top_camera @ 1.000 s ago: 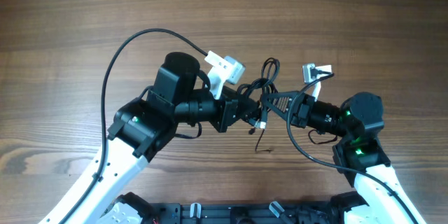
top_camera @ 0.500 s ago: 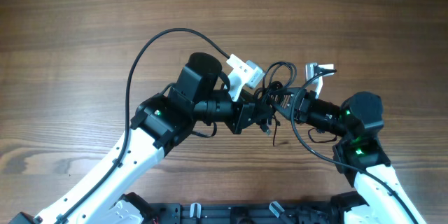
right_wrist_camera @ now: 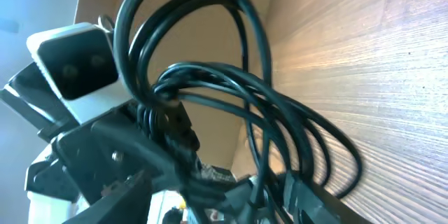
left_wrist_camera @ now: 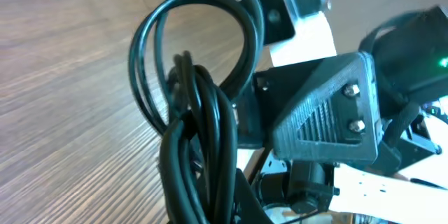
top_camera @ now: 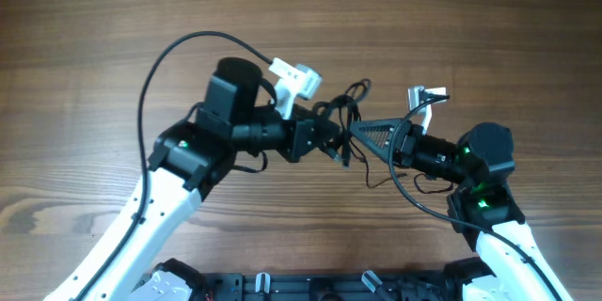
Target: Untangle cables
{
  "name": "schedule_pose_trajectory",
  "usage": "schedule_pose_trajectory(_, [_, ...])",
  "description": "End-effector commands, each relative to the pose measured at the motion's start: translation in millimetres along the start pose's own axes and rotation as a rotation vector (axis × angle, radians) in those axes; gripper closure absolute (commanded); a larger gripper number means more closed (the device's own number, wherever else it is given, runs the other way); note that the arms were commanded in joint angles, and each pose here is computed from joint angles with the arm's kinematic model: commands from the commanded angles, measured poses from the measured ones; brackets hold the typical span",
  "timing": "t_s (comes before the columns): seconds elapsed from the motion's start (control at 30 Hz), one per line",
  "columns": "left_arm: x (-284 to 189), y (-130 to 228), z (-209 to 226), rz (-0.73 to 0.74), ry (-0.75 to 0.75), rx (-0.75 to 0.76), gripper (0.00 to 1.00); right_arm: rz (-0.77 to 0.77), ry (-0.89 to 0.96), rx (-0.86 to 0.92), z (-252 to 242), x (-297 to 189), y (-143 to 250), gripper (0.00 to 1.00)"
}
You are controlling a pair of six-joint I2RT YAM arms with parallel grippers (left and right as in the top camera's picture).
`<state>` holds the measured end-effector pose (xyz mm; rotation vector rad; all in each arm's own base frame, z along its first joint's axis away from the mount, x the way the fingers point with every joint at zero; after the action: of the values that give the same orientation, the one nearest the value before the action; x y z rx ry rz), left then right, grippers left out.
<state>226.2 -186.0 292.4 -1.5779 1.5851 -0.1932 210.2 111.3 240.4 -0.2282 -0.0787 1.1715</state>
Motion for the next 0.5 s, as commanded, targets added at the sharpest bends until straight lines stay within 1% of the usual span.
schedule_pose_trajectory(0.0, [-15.0, -3.7, -1.0, -0.024, 0.008, 0.007, 0.96, 0.046, -0.021, -0.07, 2.7, -1.6, 1.8, 0.32])
schedule_pose_trajectory(0.03, [-16.8, -3.1, 1.8, -0.023, -0.002, -0.006, 0.96, 0.055, -0.031, -0.107, 3.8, -2.5, 1.9, 0.29])
schedule_pose_trajectory(0.13, [-20.5, -2.3, 4.3, -0.018, 0.013, -0.023, 0.96, 0.031, -0.027, -0.262, 2.5, -6.5, -2.5, 0.26])
schedule_pose_trajectory(0.17, [-20.4, -1.9, 2.8, -0.014, 0.032, -0.023, 0.96, 0.008, -0.019, -0.29, 2.1, -7.4, -5.0, 0.2])
schedule_pose_trajectory(0.27, [-20.8, -0.5, -3.9, 0.005, 0.114, -0.022, 0.96, -0.073, 0.023, -0.377, -0.1, -7.7, -12.1, 0.18])
schedule_pose_trajectory(0.37, [-21.2, 1.1, -10.2, 0.024, 0.187, -0.021, 0.96, -0.128, 0.052, -0.378, -1.6, -8.2, -16.9, 0.17])
schedule_pose_trajectory(0.47, [-18.0, 3.4, -16.3, 0.043, 0.218, -0.012, 0.96, -0.175, 0.076, -0.376, -2.8, -8.9, -21.0, 0.17])
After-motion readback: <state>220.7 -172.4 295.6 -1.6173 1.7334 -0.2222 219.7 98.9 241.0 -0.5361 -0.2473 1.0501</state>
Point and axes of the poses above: each gripper's point midway between its finger pads, its own x axis out along the fingers, its own z axis along the line the jaws close on, y = z × x, the point moved 9 cm from there along -x, back along the fingers, and after that the axes turned 4 degrees about x, right-handed, at the moved point
